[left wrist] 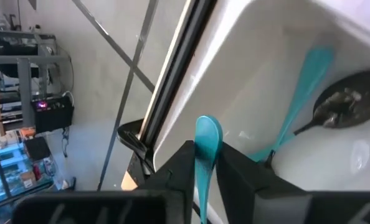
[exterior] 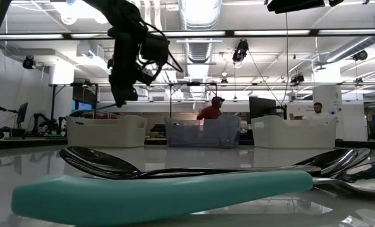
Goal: Sort silverware by color (type)
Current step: Put the blue spoon into the gray bin, then put the black spoon into the black bin
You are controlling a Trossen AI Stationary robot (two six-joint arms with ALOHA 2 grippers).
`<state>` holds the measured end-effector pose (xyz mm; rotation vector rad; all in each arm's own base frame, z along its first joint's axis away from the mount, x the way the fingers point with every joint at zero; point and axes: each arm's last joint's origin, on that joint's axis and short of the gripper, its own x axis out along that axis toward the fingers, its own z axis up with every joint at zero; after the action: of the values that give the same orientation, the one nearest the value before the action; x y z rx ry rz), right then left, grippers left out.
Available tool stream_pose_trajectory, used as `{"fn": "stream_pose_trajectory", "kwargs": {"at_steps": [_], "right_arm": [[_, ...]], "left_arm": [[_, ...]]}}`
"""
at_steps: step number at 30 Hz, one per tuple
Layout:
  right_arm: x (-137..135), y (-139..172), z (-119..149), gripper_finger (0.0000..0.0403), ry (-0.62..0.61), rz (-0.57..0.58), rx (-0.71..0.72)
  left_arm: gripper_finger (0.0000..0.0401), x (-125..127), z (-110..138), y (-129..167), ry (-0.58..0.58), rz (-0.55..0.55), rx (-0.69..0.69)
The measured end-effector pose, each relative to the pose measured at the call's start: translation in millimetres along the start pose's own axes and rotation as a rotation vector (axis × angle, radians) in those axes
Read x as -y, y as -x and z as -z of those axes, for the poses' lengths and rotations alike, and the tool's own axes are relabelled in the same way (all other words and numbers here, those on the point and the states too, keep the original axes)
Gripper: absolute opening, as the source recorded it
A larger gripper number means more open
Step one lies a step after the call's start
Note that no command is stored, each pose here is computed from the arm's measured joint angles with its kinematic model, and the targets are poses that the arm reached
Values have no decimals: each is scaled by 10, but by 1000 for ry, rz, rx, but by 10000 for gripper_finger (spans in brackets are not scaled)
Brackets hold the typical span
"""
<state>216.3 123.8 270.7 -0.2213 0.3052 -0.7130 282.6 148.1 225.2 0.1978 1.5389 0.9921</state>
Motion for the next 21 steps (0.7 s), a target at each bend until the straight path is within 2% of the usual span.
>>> {"fn": "stream_pose_trajectory", "kwargs": {"at_steps": [11,14,18,21], "right_arm": [[-18,1,16,164,4,-69,-40],[-19,3,36,164,5,-99,-66],[-48,13,77,164,23,-235,-157],[-77,27,103,164,19,-352,-234]], "left_arm": [[125,-167,-194,269,100,28,107],[135,-188,-268,442,148,137,161],[136,-142,-355,742,204,341,249],[133,-30,-383,990,229,449,321]]}}
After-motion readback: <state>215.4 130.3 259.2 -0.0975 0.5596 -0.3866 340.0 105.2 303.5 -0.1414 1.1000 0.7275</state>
